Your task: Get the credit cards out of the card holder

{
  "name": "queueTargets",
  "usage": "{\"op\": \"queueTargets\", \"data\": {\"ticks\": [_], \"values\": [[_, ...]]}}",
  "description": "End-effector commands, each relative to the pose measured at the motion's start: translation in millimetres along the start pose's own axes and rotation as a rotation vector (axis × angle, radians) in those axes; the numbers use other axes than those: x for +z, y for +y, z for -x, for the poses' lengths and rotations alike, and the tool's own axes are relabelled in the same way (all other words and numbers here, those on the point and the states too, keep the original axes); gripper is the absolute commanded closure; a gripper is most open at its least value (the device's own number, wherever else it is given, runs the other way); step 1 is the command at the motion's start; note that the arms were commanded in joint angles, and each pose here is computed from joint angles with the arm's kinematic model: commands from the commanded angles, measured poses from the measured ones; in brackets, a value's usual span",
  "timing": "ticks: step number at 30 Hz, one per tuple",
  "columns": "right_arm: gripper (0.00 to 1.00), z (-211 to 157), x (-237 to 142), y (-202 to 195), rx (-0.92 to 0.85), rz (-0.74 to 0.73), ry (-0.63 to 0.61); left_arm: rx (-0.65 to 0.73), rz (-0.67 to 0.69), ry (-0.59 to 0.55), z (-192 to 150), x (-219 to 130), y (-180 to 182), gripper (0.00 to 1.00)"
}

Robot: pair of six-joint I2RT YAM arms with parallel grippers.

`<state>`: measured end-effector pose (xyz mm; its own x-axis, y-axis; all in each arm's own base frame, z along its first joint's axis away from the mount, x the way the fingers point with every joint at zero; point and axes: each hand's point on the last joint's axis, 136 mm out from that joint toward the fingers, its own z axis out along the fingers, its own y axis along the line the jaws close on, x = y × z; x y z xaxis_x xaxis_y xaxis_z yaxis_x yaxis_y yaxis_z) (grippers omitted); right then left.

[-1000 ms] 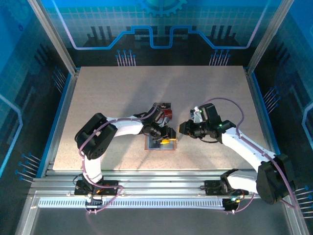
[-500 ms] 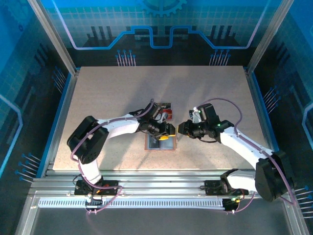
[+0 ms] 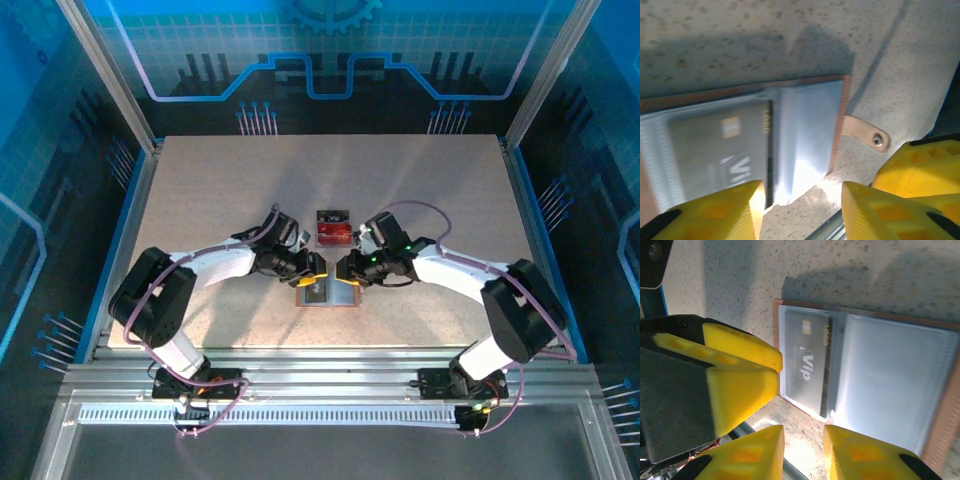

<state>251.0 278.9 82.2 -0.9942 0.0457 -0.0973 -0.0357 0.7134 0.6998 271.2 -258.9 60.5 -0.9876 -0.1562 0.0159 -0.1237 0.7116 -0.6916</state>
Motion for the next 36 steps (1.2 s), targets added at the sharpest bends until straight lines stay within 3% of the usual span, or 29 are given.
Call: {"op": "queueTargets", "data": {"ticks": [1, 6, 14, 36], "values": [[0.74, 7.7, 12.9, 17.5, -0.016, 0.021, 0.002, 0.018, 0.021, -0.004, -4.4, -6.8, 10.5, 0.61], [0.75, 7.5, 28.1, 14.3, 0.004, 0.007, 0.021, 0.012, 0.037, 0.009, -8.4, -3.5, 21.6, 0.73], [0.77, 5.2, 43.8, 3.5, 0.025, -0.012, 0.056, -0.007, 0.051, 0.025, -8.9, 2.5, 34.7, 0.83], [0.78, -0.4, 70.8, -9.9, 0.05, -0.03, 0.113, -0.029, 0.083, 0.06, -15.3, 9.9, 51.1, 0.86]]}}
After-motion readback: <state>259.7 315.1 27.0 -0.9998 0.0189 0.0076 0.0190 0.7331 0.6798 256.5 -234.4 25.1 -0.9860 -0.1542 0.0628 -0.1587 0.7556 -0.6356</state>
